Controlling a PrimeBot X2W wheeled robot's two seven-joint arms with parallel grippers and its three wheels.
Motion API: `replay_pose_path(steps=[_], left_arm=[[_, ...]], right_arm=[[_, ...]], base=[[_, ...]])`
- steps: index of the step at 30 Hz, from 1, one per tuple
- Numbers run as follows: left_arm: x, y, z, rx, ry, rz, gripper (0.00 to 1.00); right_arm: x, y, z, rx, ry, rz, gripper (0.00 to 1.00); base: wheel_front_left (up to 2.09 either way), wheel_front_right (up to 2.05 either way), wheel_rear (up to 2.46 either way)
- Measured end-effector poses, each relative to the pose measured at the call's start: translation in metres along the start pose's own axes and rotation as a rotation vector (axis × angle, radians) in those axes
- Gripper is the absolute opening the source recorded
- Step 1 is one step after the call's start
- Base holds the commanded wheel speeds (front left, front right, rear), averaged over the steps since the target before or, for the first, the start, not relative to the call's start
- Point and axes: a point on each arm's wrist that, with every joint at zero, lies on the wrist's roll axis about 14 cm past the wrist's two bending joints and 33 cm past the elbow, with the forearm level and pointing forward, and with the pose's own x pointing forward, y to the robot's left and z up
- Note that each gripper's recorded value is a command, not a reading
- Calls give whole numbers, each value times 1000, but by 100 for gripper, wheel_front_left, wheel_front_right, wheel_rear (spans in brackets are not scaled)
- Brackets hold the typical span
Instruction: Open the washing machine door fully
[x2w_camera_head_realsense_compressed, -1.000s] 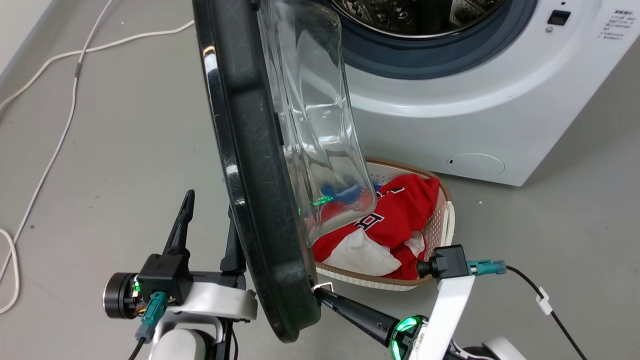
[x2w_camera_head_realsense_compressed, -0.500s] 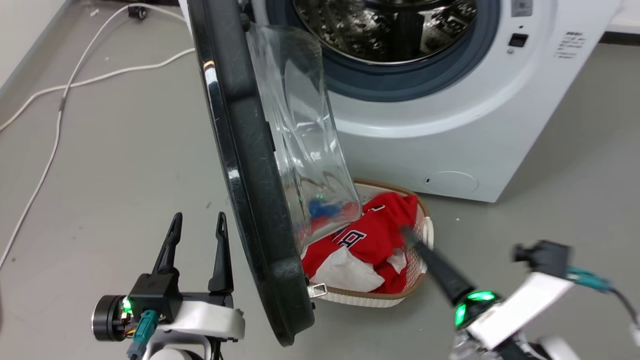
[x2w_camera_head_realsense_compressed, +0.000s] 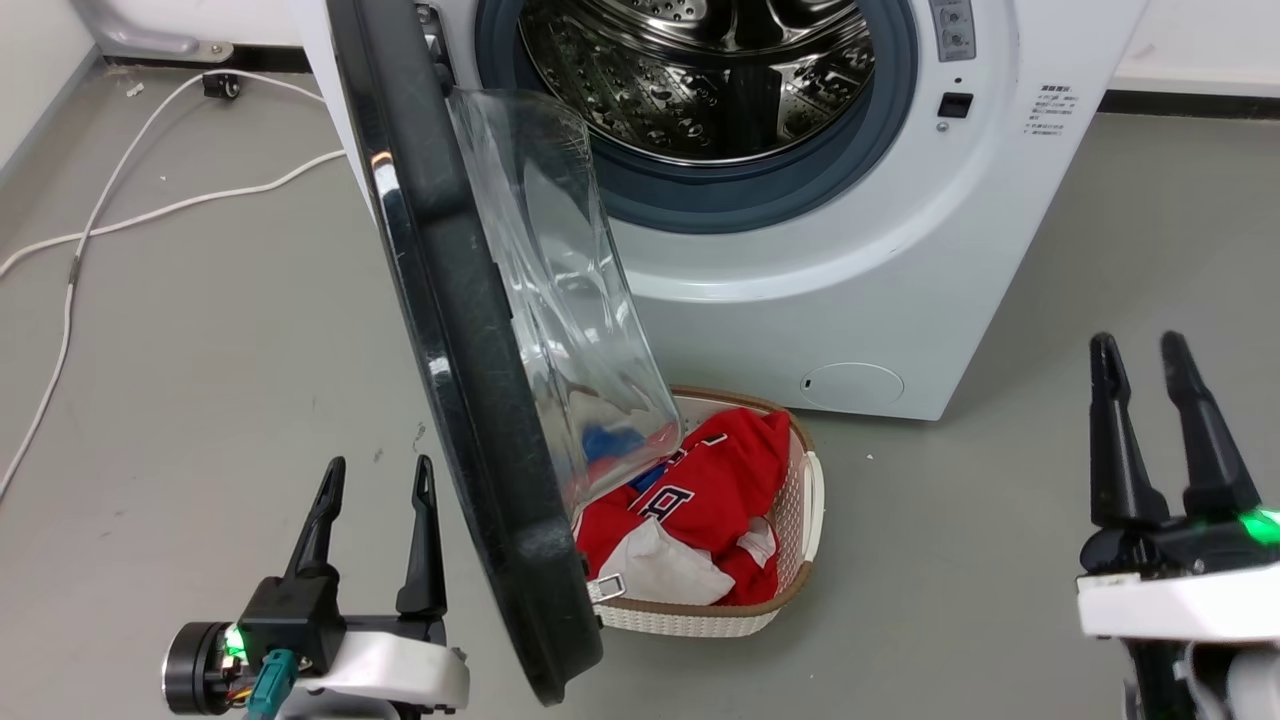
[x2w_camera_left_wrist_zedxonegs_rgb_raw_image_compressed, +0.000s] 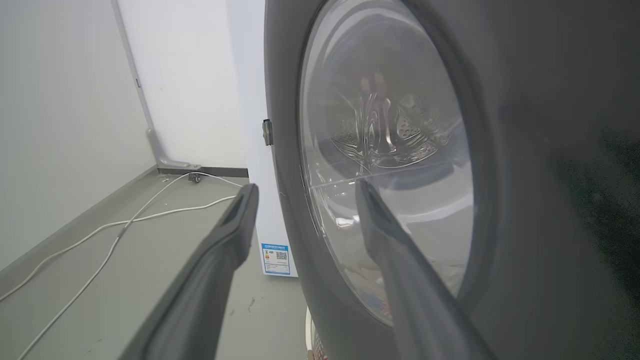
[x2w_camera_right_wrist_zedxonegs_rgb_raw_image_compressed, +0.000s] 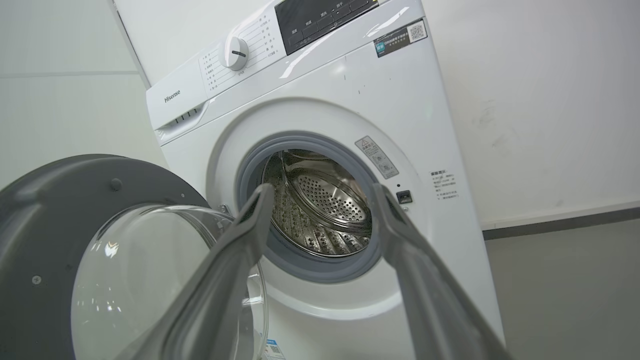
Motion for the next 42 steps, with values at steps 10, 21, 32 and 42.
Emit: replay_pose_path(steps=[10, 21, 32, 42], left_arm=[[-4, -4, -1, 9, 3, -26, 100], [-10, -11, -4, 10, 15, -55, 100], [-16, -16, -7, 7, 26, -76, 100], [-19, -17, -10, 5, 37, -77, 100]], right_arm=[[-27, -15, 10, -435, 10, -72, 100], [-71, -44, -16, -499, 156, -182, 100], [-100, -53, -32, -441, 228, -235, 100], [-108, -57, -38, -434, 254, -251, 100]], base=[[0, 0, 0], [0, 0, 0], [0, 0, 0], [0, 0, 0]])
